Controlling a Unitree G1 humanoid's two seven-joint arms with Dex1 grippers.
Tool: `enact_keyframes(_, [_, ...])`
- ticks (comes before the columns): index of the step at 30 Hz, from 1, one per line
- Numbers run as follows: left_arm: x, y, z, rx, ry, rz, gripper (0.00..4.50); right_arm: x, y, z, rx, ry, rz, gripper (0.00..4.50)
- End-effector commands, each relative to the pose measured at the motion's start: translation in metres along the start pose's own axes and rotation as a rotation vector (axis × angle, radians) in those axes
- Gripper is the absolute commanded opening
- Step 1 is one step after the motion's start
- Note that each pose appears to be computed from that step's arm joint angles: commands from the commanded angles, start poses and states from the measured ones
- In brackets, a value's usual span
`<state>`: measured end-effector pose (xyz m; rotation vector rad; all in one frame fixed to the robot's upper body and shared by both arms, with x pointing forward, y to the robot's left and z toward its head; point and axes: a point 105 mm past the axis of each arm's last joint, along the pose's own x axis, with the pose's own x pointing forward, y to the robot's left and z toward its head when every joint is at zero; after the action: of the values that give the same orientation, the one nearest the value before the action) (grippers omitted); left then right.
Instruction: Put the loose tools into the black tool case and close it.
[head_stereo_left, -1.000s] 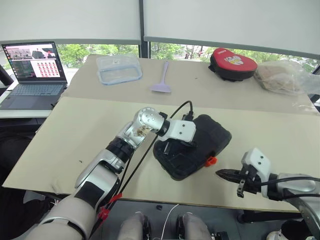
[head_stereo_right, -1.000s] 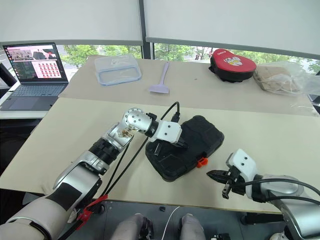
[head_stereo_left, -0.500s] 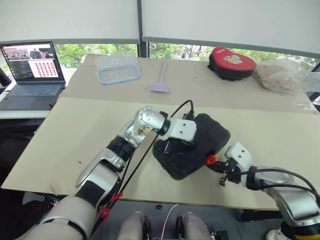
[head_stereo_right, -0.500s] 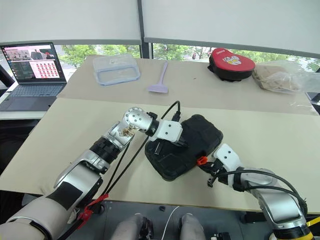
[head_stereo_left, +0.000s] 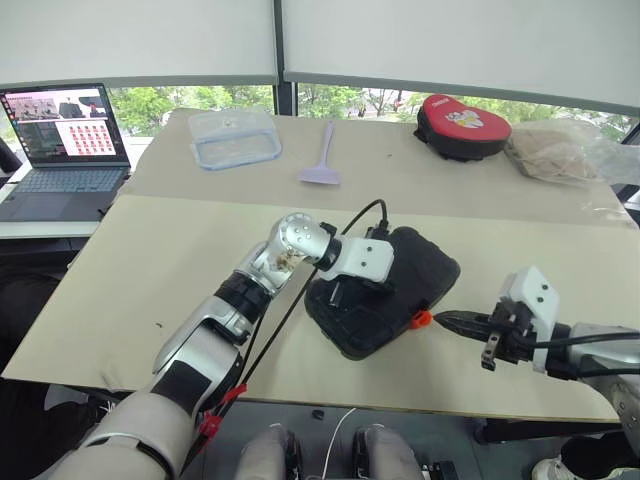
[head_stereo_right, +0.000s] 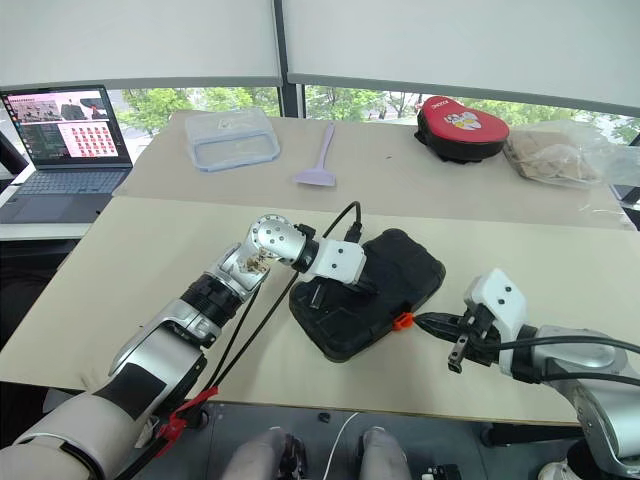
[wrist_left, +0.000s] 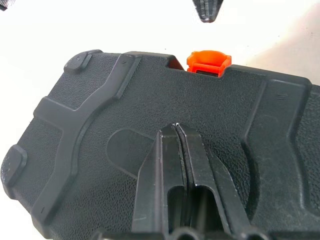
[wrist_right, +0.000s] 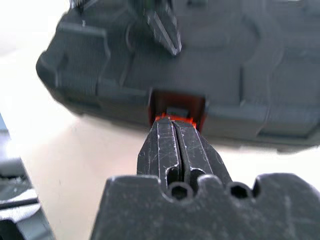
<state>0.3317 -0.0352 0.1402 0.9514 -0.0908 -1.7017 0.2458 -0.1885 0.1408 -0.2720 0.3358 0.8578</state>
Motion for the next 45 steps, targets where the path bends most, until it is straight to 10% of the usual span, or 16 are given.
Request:
enact_keyframes(1, [0.005,-0.013,-0.022,-0.046,0.081,-0.042,0.09,0.008,0.002,-0.002,-0.003,0.006,0.0,0.0])
enact_keyframes(26, [0.006,-0.012,-0.021,-0.04,0.079,-0.042,0.09,0.018,0.006,-0.057,0.061,0.133,-0.063,0.0])
enact_keyframes(45, [0.01,-0.015,-0.025,-0.033,0.09,-0.047,0.09,0.026,0.0,0.018,-0.045,-0.089,-0.034,0.0])
